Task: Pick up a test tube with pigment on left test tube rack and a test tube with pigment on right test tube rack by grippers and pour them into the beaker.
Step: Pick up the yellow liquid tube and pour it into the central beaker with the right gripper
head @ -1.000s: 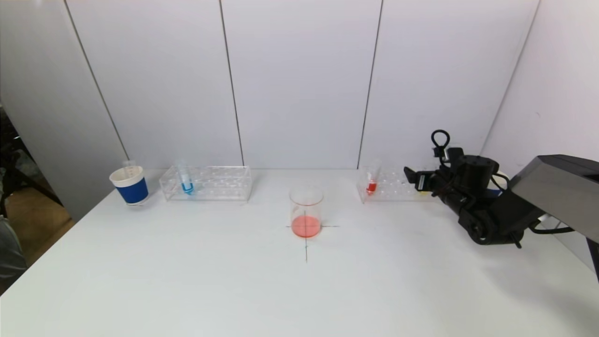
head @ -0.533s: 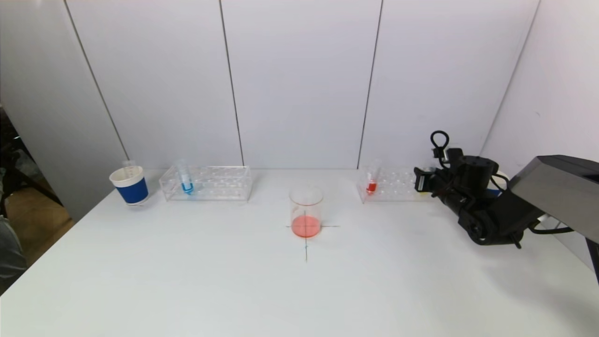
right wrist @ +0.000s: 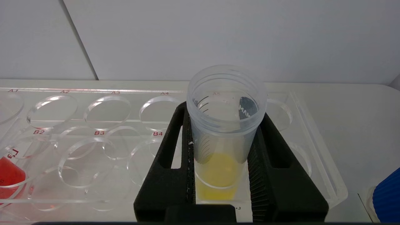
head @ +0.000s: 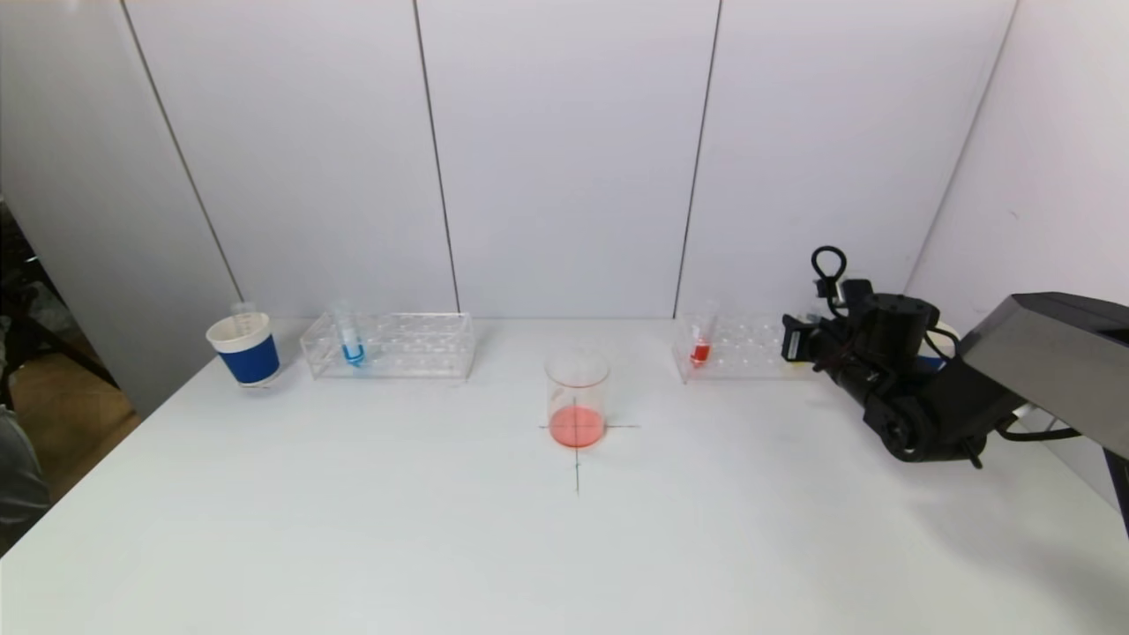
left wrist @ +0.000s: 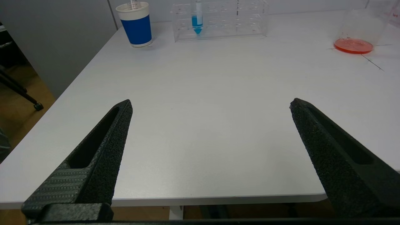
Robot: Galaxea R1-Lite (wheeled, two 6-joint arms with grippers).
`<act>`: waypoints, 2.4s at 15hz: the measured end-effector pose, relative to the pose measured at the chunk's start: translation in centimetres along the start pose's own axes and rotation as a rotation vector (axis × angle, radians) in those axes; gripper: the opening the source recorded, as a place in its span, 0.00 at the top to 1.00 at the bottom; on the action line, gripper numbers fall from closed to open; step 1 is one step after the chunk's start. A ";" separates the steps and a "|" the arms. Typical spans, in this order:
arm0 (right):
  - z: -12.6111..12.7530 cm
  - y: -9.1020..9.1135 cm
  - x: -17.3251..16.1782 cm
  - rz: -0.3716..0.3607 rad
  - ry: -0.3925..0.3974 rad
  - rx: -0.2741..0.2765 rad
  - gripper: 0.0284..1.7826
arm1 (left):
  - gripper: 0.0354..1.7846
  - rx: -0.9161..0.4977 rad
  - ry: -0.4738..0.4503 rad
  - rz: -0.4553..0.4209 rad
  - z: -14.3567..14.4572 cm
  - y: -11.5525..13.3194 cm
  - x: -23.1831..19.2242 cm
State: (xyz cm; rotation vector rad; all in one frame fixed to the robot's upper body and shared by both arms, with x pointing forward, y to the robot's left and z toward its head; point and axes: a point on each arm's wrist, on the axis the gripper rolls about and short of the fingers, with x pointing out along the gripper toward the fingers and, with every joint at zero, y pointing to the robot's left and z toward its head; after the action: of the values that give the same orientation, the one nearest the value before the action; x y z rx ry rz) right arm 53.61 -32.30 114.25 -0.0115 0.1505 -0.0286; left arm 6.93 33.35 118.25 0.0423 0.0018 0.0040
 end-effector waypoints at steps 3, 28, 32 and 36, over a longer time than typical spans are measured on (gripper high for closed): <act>0.1 0.0 0.0 0.000 0.001 0.000 0.71 | 0.01 0.000 0.000 0.000 0.0 0.0 0.0; 27.2 0.1 -7.6 0.107 0.027 -0.052 0.71 | 0.01 0.000 0.000 0.000 0.0 0.0 0.0; 27.6 2.1 -7.4 0.289 -0.046 -0.150 0.71 | 0.01 0.000 0.000 0.000 0.0 0.0 0.0; 27.5 5.4 -8.0 0.456 -0.089 -0.300 0.71 | 0.01 0.000 0.000 0.000 0.0 0.0 0.0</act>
State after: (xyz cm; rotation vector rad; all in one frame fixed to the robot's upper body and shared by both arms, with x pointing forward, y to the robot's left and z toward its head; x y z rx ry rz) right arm 50.03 -26.38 142.51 -0.2775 0.0643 0.4491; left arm 6.93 33.35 118.25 0.0423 0.0018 0.0036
